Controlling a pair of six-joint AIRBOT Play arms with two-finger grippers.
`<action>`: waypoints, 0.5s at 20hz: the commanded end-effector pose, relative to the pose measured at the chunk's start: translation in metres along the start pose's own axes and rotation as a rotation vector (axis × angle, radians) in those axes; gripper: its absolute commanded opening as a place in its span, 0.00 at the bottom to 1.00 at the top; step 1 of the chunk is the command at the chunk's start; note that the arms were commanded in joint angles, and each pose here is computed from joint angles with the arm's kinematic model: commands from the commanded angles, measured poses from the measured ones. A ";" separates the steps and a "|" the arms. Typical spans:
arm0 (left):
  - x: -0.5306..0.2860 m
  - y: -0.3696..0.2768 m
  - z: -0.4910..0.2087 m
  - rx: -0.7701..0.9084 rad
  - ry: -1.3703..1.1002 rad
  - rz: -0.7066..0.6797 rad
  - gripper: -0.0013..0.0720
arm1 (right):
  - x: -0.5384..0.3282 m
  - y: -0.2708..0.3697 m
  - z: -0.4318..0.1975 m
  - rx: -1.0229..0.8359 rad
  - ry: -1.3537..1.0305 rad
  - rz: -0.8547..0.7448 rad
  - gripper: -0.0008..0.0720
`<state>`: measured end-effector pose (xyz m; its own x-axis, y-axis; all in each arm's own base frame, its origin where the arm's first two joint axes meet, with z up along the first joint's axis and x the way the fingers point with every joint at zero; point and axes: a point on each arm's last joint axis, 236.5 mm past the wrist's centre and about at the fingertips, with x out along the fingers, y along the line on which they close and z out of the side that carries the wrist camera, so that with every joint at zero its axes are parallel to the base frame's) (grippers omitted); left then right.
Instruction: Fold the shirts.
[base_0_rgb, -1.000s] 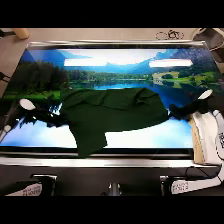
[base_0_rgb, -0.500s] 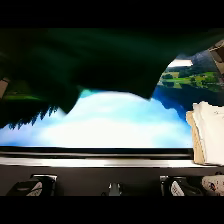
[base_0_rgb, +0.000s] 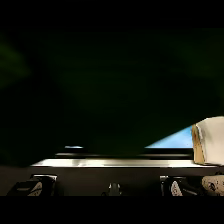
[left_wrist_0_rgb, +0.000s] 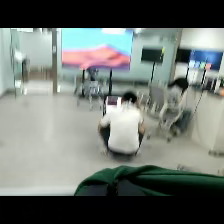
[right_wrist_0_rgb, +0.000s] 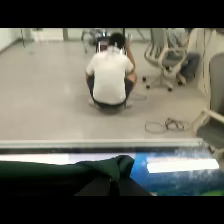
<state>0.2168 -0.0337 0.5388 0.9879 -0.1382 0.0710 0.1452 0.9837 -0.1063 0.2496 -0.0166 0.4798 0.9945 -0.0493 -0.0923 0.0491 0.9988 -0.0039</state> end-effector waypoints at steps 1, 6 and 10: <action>0.056 0.026 -0.083 -0.003 0.322 0.047 0.06 | 0.049 -0.016 -0.081 0.031 0.350 0.004 0.04; 0.163 0.070 -0.298 -0.075 0.887 0.062 0.06 | 0.164 -0.039 -0.274 0.141 1.007 0.085 0.04; 0.230 0.071 -0.444 -0.215 1.073 -0.027 0.06 | 0.265 -0.015 -0.401 0.068 1.162 0.106 0.04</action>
<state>0.4389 -0.0289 0.2053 0.6278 -0.1955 -0.7534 0.0686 0.9781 -0.1966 0.4287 -0.0575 0.1527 0.4371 0.1026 -0.8935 0.0360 0.9907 0.1314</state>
